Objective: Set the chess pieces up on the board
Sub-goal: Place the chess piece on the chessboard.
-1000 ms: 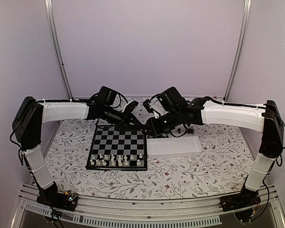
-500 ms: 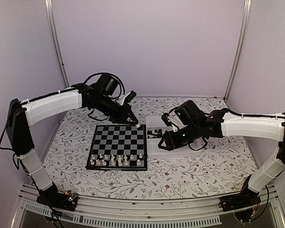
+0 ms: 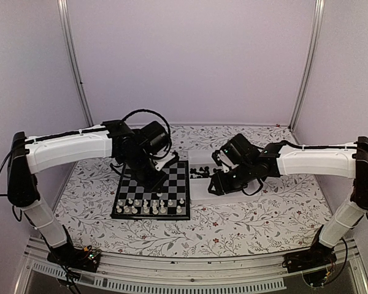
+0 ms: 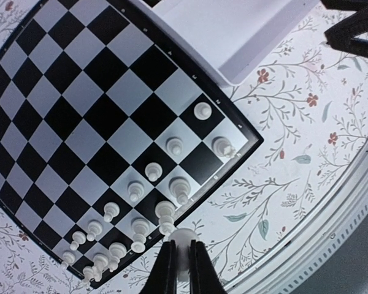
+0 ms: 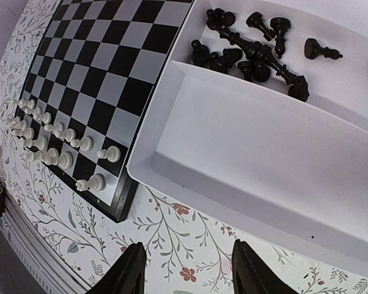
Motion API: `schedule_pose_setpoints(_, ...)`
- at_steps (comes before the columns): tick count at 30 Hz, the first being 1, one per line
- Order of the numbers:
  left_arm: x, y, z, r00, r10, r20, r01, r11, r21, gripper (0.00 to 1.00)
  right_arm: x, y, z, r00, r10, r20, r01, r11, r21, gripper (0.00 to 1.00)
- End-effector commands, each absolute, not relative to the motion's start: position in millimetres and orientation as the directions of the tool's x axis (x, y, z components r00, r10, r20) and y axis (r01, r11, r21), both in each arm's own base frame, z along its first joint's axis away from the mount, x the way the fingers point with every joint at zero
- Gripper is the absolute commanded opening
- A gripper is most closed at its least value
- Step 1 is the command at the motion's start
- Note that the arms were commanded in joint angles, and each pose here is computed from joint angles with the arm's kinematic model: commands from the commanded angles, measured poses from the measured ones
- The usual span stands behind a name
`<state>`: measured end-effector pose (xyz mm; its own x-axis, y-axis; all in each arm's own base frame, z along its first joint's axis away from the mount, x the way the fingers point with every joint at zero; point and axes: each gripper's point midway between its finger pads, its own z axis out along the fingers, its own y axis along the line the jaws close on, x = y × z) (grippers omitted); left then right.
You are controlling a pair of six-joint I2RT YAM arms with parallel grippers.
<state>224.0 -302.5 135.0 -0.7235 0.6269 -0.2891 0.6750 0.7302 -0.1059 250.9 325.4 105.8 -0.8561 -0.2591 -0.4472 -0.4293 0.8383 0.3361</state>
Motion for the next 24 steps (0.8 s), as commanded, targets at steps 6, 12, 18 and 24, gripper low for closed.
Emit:
schedule_pose_setpoints(6, 224, -313, 100, -0.679, 0.697, -0.231, 0.719, 0.695, -0.015, 0.0, 258, 323, 103, -0.868, -0.255, -0.426, -0.4, 0.868, 0.296, 0.5)
schedule_pose_setpoints(12, 220, -326, 86, -0.661, 0.718, -0.22, 0.739, 0.673, -0.026, 0.0, 259, 322, 100, -0.872, -0.259, -0.416, -0.395, 0.873, 0.284, 0.5)
schedule_pose_setpoints(18, 218, -338, 77, -0.653, 0.725, -0.22, 0.75, 0.66, -0.051, 0.0, 255, 316, 98, -0.877, -0.25, -0.41, -0.383, 0.88, 0.282, 0.5)
schedule_pose_setpoints(24, 215, -344, 67, -0.656, 0.725, -0.211, 0.75, 0.658, -0.074, 0.0, 253, 312, 98, -0.878, -0.249, -0.409, -0.379, 0.884, 0.275, 0.5)
